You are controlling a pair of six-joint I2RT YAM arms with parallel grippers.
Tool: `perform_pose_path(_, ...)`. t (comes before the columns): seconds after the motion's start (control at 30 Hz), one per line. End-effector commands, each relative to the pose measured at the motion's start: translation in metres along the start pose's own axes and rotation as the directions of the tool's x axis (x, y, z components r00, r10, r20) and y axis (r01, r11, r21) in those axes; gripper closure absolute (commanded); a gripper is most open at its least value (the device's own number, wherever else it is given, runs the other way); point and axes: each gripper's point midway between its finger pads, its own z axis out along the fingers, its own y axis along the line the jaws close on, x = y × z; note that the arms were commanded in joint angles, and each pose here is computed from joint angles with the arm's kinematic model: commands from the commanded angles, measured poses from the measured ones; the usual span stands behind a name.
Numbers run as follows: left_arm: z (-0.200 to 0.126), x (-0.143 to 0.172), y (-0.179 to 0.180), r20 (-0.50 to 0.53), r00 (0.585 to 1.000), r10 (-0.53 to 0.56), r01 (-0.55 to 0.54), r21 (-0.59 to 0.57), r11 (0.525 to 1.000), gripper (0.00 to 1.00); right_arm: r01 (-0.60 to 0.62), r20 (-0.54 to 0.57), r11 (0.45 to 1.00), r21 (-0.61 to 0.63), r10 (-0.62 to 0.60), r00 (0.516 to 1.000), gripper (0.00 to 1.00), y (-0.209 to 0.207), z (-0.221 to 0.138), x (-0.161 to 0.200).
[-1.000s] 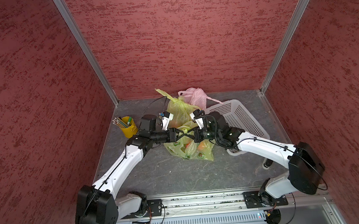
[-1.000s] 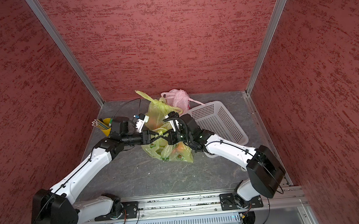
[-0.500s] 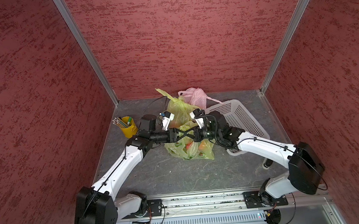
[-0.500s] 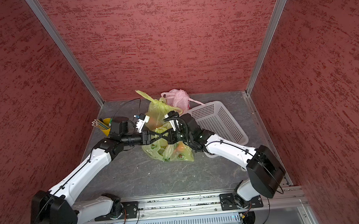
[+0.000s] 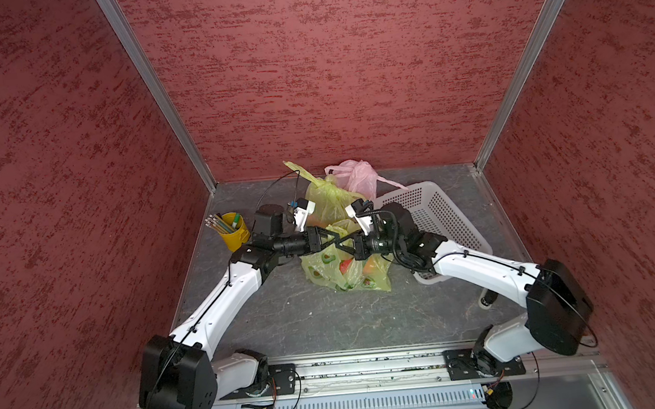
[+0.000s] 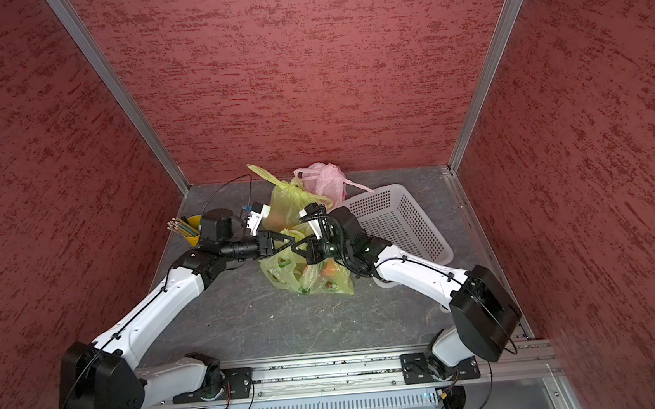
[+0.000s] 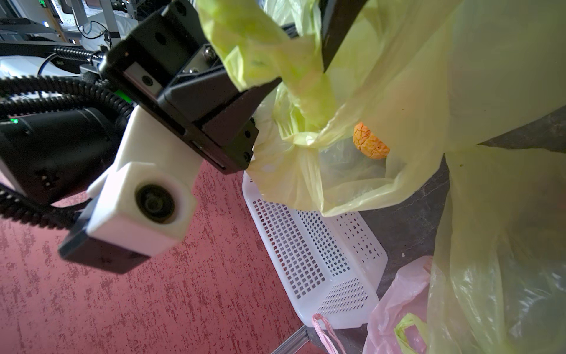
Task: Place the peach into a plastic bag & tie a knot
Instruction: Cross the plastic bag at the center of the board.
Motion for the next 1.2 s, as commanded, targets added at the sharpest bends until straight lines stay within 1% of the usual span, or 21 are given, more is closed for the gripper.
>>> perform_pose_path(0.0,-0.001,-0.008,-0.008,0.001,1.0,0.01,-0.01,0.013,1.0,0.66,0.05,-0.002,0.997,-0.066,-0.051,0.999,1.0,0.023,-0.004,-0.003)
perform_pose_path(0.4,0.004,0.005,-0.009,-0.073,0.997,-0.002,0.005,0.03,1.0,0.66,0.071,-0.002,0.994,-0.088,-0.071,0.997,1.0,0.035,-0.003,-0.006)
perform_pose_path(0.77,0.009,0.015,-0.006,-0.149,0.988,-0.04,0.046,0.038,0.998,0.66,0.094,0.018,0.991,-0.091,-0.093,0.995,1.0,0.042,-0.005,-0.017)
perform_pose_path(0.93,0.014,0.016,-0.004,-0.176,0.983,-0.058,0.067,0.05,0.996,0.79,0.097,0.017,0.99,-0.103,-0.096,0.995,1.0,0.045,-0.005,-0.016)
perform_pose_path(1.03,0.016,0.017,-0.002,-0.188,0.98,-0.066,0.077,0.052,0.996,0.83,0.099,0.017,0.99,-0.103,-0.097,0.995,1.0,0.044,-0.005,-0.015)
perform_pose_path(1.07,0.016,0.017,-0.003,-0.189,0.98,-0.064,0.076,0.055,0.996,0.84,0.117,0.038,0.986,-0.115,-0.114,0.993,1.0,0.053,-0.013,-0.021)
perform_pose_path(1.17,0.016,0.017,-0.005,-0.192,0.98,-0.06,0.074,0.069,0.995,0.87,0.118,0.031,0.986,-0.114,-0.116,0.993,1.0,0.054,-0.013,-0.02)
